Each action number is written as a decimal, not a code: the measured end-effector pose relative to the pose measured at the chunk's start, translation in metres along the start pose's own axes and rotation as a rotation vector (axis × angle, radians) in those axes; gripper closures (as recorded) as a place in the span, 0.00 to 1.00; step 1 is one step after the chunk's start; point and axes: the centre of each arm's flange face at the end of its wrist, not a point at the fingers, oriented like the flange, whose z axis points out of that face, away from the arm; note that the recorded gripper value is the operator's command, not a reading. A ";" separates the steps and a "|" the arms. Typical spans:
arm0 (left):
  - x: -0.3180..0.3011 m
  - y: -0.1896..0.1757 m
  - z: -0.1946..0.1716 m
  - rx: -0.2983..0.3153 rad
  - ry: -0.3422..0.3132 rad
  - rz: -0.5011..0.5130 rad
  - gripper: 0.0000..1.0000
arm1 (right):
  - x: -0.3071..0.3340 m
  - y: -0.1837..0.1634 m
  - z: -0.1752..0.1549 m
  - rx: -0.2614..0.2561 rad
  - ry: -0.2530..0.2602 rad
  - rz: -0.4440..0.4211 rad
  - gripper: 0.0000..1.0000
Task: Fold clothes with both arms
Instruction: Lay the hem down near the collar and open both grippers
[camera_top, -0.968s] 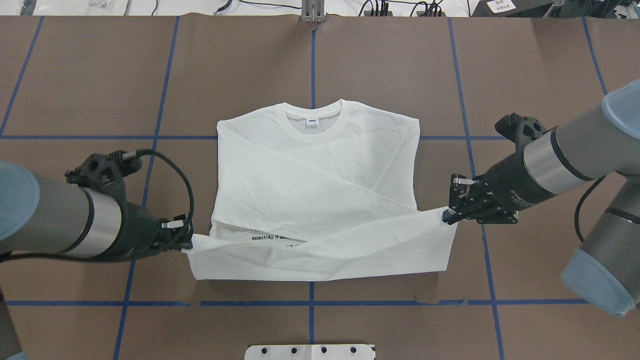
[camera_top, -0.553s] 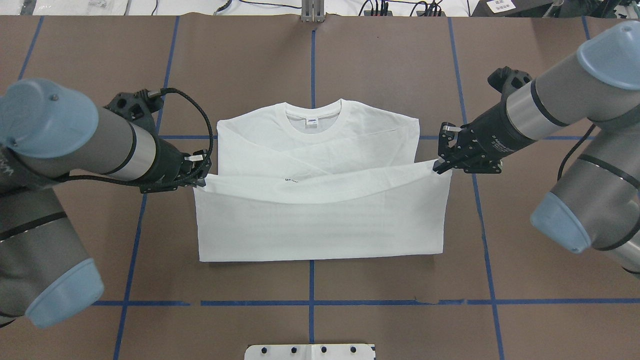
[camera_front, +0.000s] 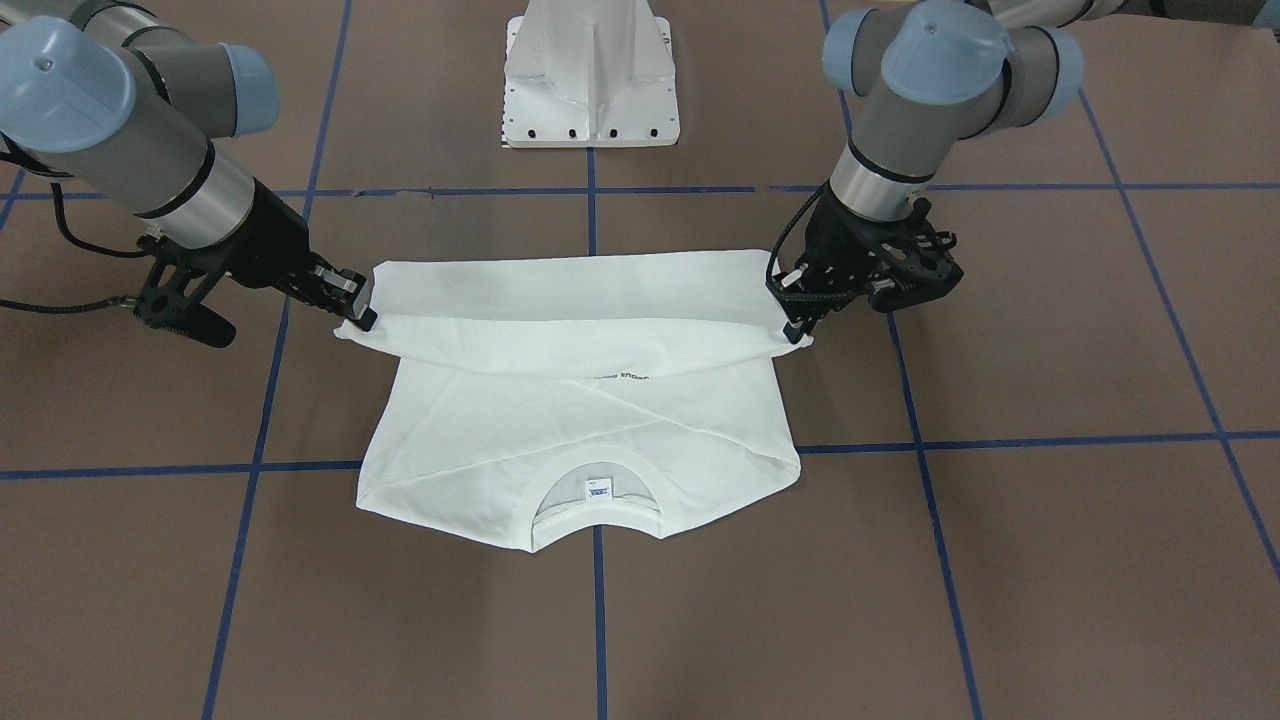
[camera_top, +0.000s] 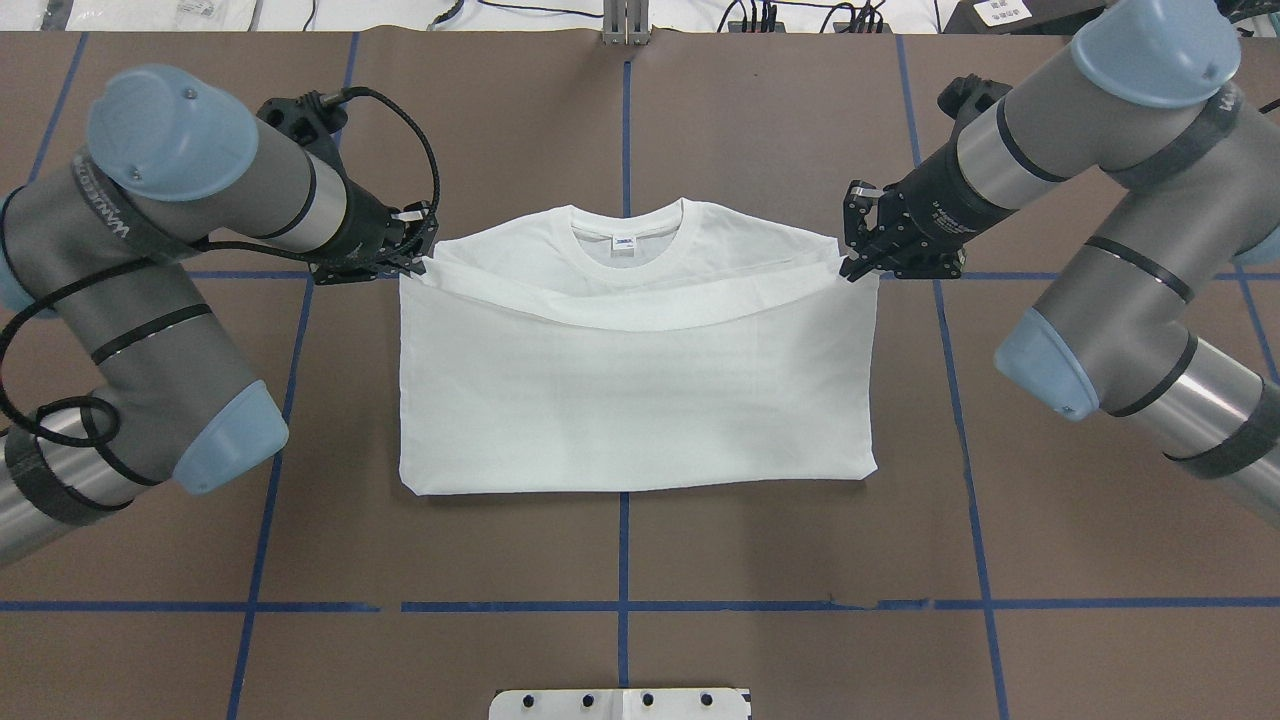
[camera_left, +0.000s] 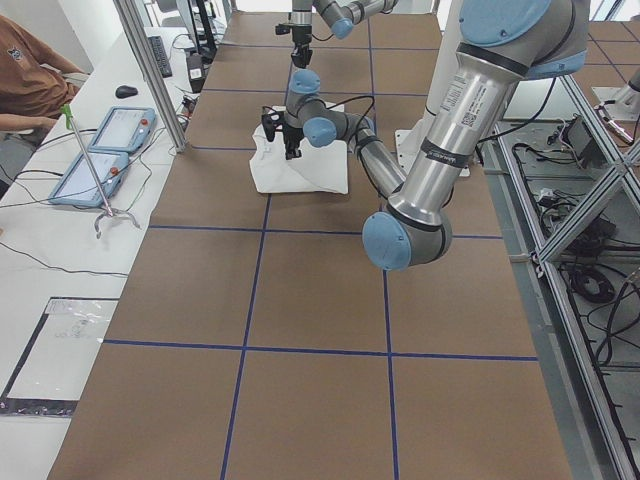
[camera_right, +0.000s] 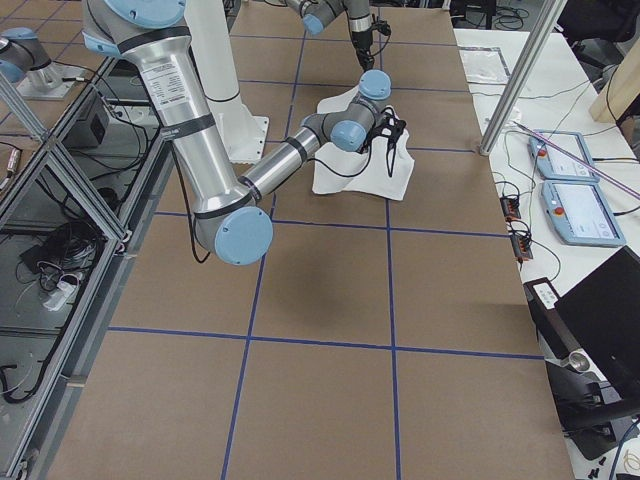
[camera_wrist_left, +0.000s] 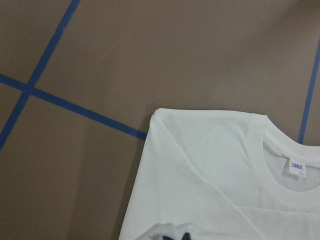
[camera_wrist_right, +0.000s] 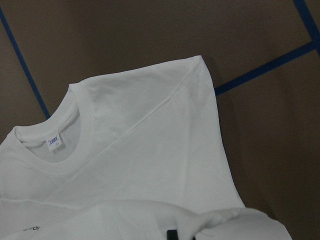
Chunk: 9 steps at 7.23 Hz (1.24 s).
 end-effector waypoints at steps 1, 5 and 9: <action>0.001 -0.011 0.014 0.008 0.004 -0.003 1.00 | -0.004 -0.017 0.008 0.012 0.015 0.000 1.00; -0.030 -0.043 0.086 0.017 0.007 -0.007 1.00 | 0.002 -0.079 0.049 0.045 0.049 -0.003 1.00; -0.030 -0.044 0.090 0.017 0.014 -0.008 1.00 | -0.017 -0.095 0.065 0.061 0.042 -0.013 1.00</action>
